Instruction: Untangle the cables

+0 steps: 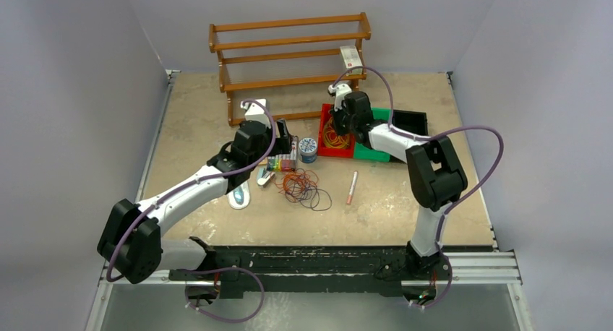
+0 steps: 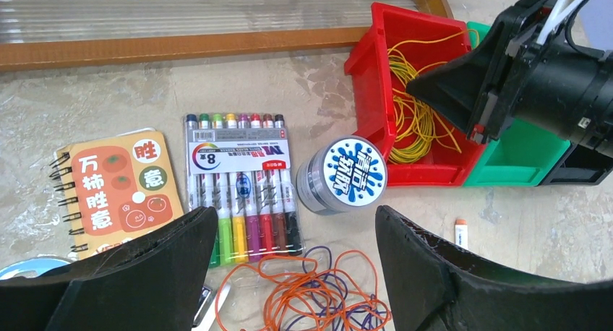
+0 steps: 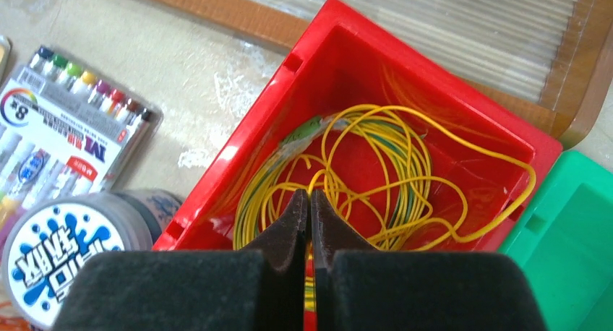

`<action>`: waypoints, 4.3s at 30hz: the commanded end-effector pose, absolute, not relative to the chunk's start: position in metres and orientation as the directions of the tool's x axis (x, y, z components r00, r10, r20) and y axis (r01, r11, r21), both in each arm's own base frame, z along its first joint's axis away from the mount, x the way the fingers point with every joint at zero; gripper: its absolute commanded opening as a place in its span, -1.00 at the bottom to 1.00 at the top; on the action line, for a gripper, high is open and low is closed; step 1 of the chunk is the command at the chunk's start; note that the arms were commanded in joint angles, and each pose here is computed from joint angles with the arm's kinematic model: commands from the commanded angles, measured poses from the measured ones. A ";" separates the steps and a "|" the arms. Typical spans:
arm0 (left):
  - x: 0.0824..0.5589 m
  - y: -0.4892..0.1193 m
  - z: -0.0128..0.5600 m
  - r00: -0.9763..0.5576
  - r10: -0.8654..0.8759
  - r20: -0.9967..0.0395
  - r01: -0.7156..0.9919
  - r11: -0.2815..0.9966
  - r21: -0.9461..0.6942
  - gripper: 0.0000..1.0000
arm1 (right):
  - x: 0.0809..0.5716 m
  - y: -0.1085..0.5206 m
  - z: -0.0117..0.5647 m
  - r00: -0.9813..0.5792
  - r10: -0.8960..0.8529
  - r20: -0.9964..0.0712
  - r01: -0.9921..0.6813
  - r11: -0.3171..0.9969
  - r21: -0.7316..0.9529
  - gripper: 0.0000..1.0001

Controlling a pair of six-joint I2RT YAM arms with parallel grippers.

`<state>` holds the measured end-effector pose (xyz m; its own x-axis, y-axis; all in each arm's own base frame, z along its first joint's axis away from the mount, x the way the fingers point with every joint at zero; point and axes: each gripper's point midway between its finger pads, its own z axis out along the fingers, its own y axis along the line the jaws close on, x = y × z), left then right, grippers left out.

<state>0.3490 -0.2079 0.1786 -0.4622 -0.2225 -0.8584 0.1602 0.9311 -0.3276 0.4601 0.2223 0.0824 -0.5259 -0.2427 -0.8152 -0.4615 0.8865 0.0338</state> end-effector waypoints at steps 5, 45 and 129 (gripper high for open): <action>0.354 -0.207 0.188 -0.440 -0.248 -0.863 0.152 0.927 -0.344 0.59 | 0.494 0.229 0.098 -0.485 -0.153 -0.861 -0.410 0.910 0.069 -1.00; 0.355 -0.213 0.179 -0.465 -0.243 -0.852 0.160 0.923 -0.350 0.59 | 0.493 0.149 0.176 -0.501 -0.081 -0.861 -0.129 0.991 -0.018 -0.07; 0.350 -0.210 0.189 -0.462 -0.238 -0.855 0.170 0.922 -0.348 0.59 | 0.399 0.206 0.184 -0.268 -0.375 -0.887 -0.667 0.737 -0.110 0.20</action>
